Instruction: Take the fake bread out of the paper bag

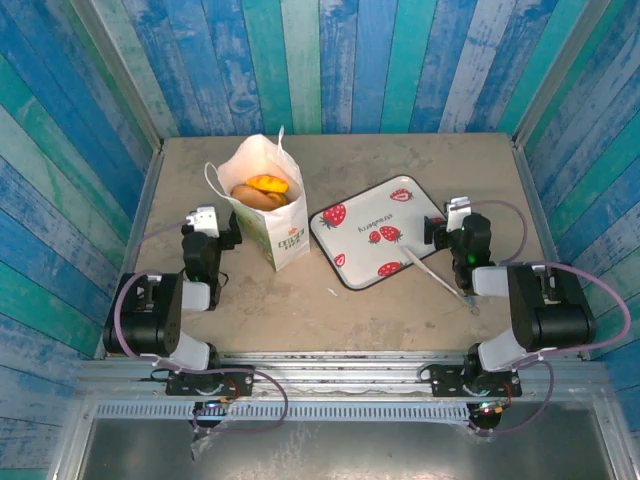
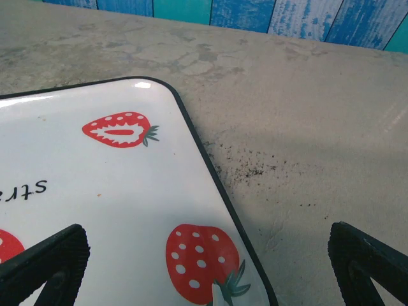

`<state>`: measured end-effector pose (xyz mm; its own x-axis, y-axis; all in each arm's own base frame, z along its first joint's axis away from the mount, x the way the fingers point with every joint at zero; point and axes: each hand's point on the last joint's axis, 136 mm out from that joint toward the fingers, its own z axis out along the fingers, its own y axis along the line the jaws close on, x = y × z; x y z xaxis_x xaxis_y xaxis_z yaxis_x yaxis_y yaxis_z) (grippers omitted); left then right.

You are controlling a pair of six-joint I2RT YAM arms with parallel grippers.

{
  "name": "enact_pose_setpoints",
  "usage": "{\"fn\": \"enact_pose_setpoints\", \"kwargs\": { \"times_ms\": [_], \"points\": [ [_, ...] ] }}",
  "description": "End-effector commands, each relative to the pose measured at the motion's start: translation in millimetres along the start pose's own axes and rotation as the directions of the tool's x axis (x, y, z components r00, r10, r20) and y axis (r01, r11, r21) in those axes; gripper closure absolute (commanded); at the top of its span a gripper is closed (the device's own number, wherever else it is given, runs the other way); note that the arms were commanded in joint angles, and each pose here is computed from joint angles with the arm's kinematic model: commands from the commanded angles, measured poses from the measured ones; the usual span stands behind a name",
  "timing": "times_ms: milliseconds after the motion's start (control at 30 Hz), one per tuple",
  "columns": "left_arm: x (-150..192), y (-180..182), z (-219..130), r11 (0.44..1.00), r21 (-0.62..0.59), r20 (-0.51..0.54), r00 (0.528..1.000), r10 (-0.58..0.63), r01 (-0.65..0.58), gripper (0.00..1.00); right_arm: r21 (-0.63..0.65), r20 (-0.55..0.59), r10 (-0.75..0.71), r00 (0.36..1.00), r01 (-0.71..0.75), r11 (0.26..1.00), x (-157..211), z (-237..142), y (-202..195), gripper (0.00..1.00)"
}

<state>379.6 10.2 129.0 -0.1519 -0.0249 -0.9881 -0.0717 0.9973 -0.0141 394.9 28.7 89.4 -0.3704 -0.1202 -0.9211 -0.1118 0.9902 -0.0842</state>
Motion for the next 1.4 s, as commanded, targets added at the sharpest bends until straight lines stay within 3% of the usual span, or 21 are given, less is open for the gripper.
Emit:
{"fn": "enact_pose_setpoints", "kwargs": {
  "times_ms": [0, 867, 1367],
  "points": [
    [2, 0, 4, 1.0, 0.003, -0.008, 1.0, -0.001, 0.001, 0.06, -0.003, 0.022, -0.002, 1.0, 0.002, 1.0, -9, 0, -1, 0.0],
    [0, 1, 3, 1.0, -0.005, 0.0, 1.0, -0.008, 0.008, 0.06, -0.002, 0.023, -0.002, 1.0, 0.002, 1.0, -9, 0, -2, 0.0],
    [-32, 50, -41, 0.955, -0.248, 0.103, 0.984, -0.142, 0.164, 0.06, 0.071, 0.0, 0.028, 1.0, -0.028, 0.997, -29, -8, -16, 0.0]
  ]
}}
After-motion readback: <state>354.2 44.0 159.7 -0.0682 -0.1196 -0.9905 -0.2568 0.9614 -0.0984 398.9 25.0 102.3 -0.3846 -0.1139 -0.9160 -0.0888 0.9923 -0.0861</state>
